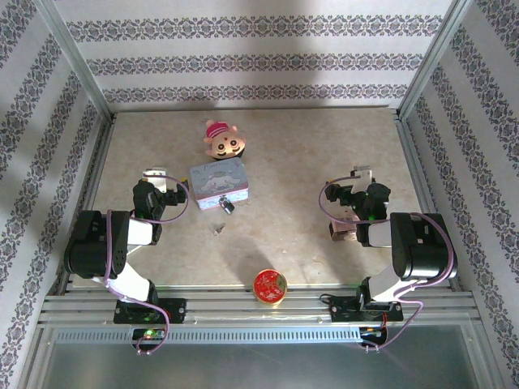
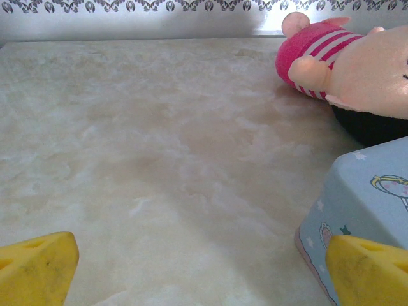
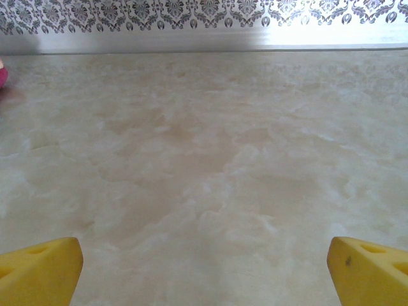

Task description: Unlock a padlock with a key

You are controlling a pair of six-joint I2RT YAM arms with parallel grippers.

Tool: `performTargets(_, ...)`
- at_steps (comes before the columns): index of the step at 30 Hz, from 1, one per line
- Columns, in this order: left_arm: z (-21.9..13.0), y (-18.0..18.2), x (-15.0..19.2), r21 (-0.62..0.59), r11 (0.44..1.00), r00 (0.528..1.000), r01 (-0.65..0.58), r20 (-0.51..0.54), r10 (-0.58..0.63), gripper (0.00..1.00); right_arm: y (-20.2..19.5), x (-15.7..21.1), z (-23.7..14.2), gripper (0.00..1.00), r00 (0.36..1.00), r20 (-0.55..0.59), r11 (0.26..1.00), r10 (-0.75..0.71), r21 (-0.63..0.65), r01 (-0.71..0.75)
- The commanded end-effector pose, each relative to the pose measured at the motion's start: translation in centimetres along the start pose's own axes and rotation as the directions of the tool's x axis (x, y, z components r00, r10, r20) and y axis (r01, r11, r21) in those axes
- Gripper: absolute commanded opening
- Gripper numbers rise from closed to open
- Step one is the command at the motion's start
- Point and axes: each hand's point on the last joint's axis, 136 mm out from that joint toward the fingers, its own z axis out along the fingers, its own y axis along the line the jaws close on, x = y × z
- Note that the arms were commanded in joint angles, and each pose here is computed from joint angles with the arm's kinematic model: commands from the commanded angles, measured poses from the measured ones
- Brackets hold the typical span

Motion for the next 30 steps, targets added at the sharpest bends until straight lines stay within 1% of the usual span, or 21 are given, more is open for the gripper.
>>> performTargets(1, 0.1, -0.8, 0.0, 0.032, 0.999, 1.000, -0.010, -0.008, 0.011, 0.99, 0.8, -1.1, 0.1, 0.98, 0.999, 0.030, 0.999, -0.019, -0.029, 0.020)
performTargets(15, 0.1, -0.7, 0.0, 0.030, 1.000, 1.000, -0.006, -0.009, 0.006, 0.99, 0.8, -1.2, 0.1, 0.98, 0.999, 0.033, 0.999, -0.022, -0.032, 0.023)
performTargets(21, 0.0, -0.4, -0.1, 0.014, 1.000, 1.000, -0.001, 0.001, 0.001, 0.99, 1.7, -1.4, -0.1, 0.98, 0.997, 0.044, 0.997, -0.061, -0.049, 0.063)
performTargets(26, -1.6, 0.1, -1.3, -0.029, 1.000, 0.998, 0.008, 0.058, -0.006, 0.99, 1.3, -2.3, -1.1, 0.98, 0.996, 0.069, 0.998, -0.062, 0.012, 0.061)
performTargets(30, -3.3, 0.7, -2.9, -0.072, 0.997, 0.995, 0.024, 0.093, -0.017, 0.99, 1.3, -3.3, -2.3, 0.98, 0.997, 0.059, 0.998, -0.049, 0.052, 0.046)
